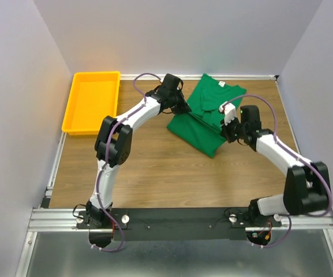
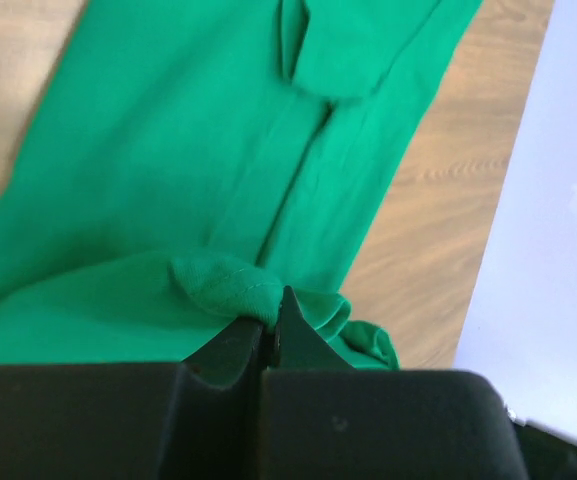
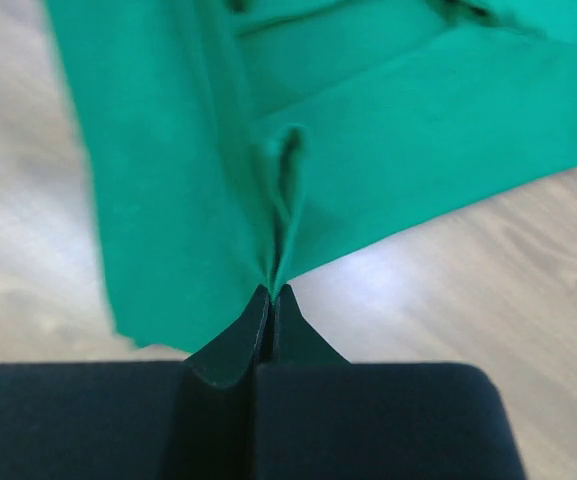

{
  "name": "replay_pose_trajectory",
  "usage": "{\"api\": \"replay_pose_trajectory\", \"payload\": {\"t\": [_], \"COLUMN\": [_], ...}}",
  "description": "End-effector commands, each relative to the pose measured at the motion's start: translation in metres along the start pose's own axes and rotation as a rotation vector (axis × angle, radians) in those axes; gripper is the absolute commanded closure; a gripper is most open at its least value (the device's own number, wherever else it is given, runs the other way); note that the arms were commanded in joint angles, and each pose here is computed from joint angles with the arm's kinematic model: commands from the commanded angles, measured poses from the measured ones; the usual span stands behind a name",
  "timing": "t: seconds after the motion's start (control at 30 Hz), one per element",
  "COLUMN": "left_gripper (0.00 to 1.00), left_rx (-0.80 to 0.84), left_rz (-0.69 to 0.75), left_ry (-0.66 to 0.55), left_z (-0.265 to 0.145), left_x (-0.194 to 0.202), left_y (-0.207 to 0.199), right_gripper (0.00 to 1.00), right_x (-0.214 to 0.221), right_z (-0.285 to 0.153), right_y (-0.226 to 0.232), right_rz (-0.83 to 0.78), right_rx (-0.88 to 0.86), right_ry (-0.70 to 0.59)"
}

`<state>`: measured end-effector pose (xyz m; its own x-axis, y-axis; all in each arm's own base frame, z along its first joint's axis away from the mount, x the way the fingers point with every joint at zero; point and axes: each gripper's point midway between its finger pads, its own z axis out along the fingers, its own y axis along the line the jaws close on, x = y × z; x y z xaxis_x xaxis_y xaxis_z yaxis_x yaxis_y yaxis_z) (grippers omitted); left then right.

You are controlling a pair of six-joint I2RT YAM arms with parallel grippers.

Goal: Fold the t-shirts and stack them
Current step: Fold the tshirt

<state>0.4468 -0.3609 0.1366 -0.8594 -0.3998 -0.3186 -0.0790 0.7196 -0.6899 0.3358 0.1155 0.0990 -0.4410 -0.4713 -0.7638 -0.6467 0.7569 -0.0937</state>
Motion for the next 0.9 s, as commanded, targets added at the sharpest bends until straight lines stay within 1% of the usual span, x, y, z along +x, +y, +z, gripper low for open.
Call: {"api": "replay_pose_trajectory", "payload": {"t": [0.0, 0.03, 0.07, 0.1, 0.13, 0.33, 0.4, 0.57, 0.87], "left_gripper": [1.0, 1.0, 1.0, 1.0, 1.0, 1.0, 1.0, 1.0, 1.0], "left_rx": [0.019, 0.048, 0.047, 0.027, 0.022, 0.038, 0.049, 0.101, 0.181], "left_rz": [0.004, 0.011, 0.006, -0.006, -0.012, -0.05, -0.049, -0.056, -0.057], "left_ry": [0.048, 0.027, 0.026, 0.041, 0.043, 0.042, 0.061, 0.066, 0.058], "left_z": [0.024, 0.024, 0.029, 0.04, 0.043, 0.056, 0.061, 0.07, 0.079], "left_x": [-0.017, -0.029, -0.033, -0.032, -0.033, -0.042, -0.038, -0.039, -0.047], "left_y": [0.001, -0.012, -0.011, -0.002, 0.001, 0.016, 0.018, 0.01, -0.006], "right_gripper": [0.99, 0.99, 0.99, 0.99, 0.99, 1.0, 1.0, 1.0, 0.99], "right_x": [-0.017, -0.013, -0.015, -0.017, -0.026, -0.02, -0.018, -0.013, -0.016], "right_z": [0.009, 0.017, 0.021, 0.023, 0.025, 0.043, 0.047, 0.052, 0.053], "right_y": [-0.025, -0.028, -0.03, -0.035, -0.04, -0.053, -0.054, -0.063, -0.087], "right_rz": [0.007, 0.013, 0.013, 0.014, 0.016, 0.057, 0.059, 0.076, 0.102], "right_rx": [-0.068, -0.089, -0.099, -0.096, -0.095, -0.108, -0.11, -0.075, -0.002], "right_ry": [-0.037, -0.027, -0.029, -0.032, -0.044, -0.017, -0.011, 0.016, 0.026]}}
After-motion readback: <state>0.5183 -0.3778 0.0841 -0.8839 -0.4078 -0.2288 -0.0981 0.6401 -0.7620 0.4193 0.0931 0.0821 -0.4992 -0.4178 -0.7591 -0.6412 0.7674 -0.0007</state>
